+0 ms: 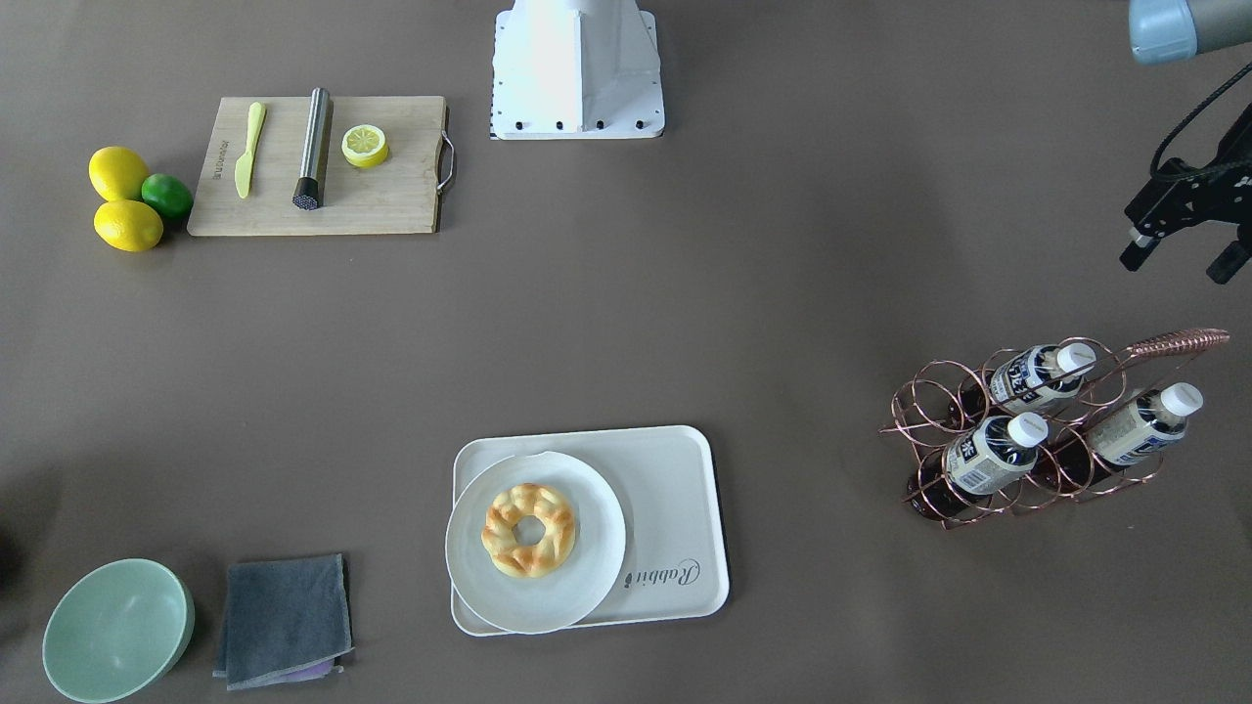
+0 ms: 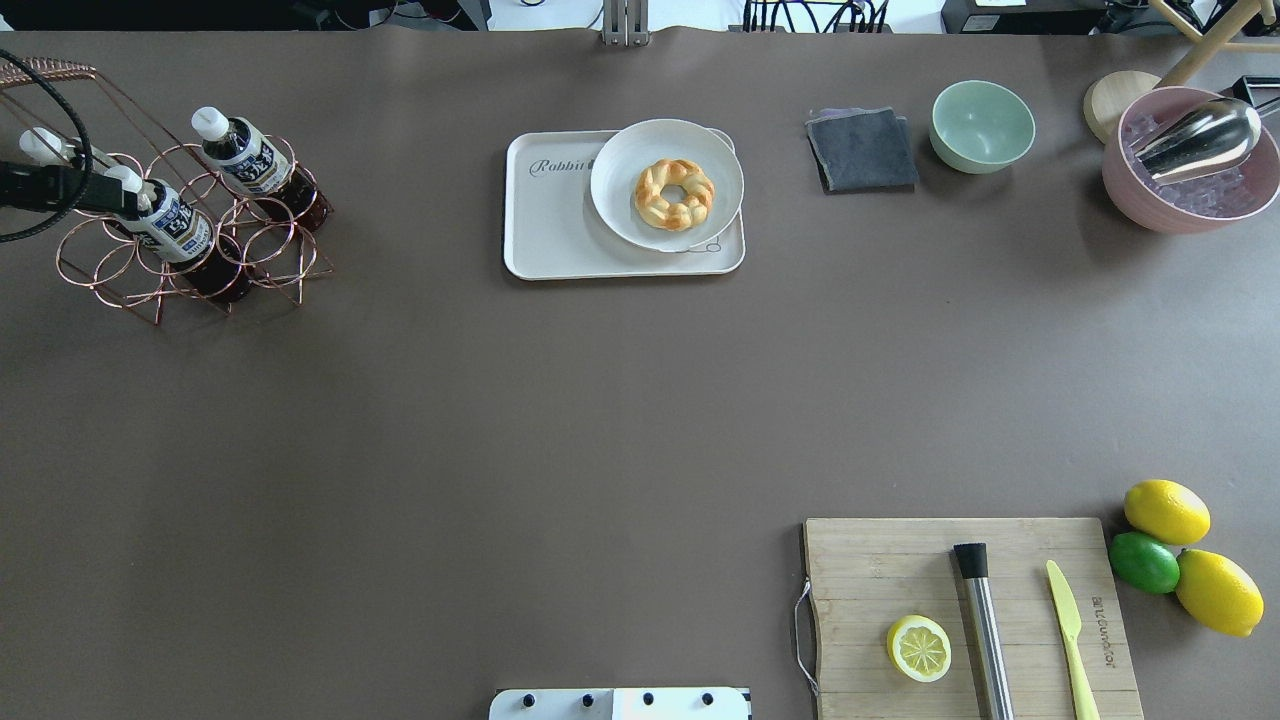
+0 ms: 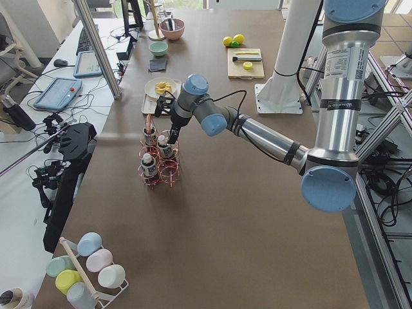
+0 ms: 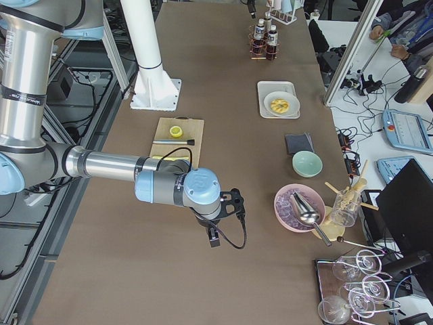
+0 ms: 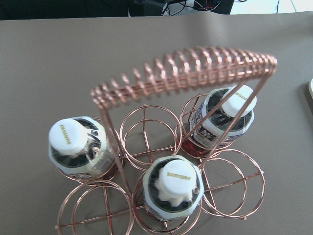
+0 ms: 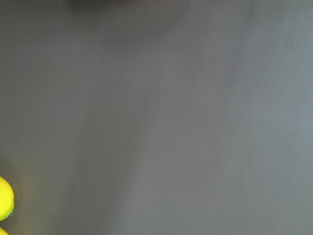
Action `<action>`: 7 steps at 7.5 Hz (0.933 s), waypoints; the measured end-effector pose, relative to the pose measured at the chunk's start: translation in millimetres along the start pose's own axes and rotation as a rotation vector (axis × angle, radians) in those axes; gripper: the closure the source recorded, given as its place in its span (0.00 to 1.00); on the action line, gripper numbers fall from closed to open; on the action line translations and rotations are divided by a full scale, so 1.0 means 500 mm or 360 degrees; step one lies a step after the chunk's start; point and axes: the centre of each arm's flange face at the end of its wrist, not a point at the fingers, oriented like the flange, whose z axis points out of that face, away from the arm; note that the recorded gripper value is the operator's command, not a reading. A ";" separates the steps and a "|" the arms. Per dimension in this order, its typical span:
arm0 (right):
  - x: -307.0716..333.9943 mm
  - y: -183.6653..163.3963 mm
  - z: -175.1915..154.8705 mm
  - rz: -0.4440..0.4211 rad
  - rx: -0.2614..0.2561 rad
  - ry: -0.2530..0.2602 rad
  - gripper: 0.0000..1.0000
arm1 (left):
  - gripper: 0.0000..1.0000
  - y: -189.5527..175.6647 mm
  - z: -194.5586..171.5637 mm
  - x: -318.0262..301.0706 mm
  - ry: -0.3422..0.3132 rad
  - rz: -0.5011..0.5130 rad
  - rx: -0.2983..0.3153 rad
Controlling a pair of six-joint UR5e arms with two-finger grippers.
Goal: Place tea on tray
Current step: 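Lower the left gripper onto a tea bottle in the copper rack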
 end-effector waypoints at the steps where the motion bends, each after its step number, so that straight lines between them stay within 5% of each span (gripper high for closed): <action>1: 0.000 0.000 0.000 -0.0001 -0.0001 0.0001 0.00 | 0.04 -0.005 0.022 0.016 -0.0019 0.0001 0.0008; 7: -0.003 0.010 -0.001 0.0001 -0.0001 0.0002 0.00 | 0.28 -0.036 0.095 0.010 -0.0079 -0.0006 -0.0014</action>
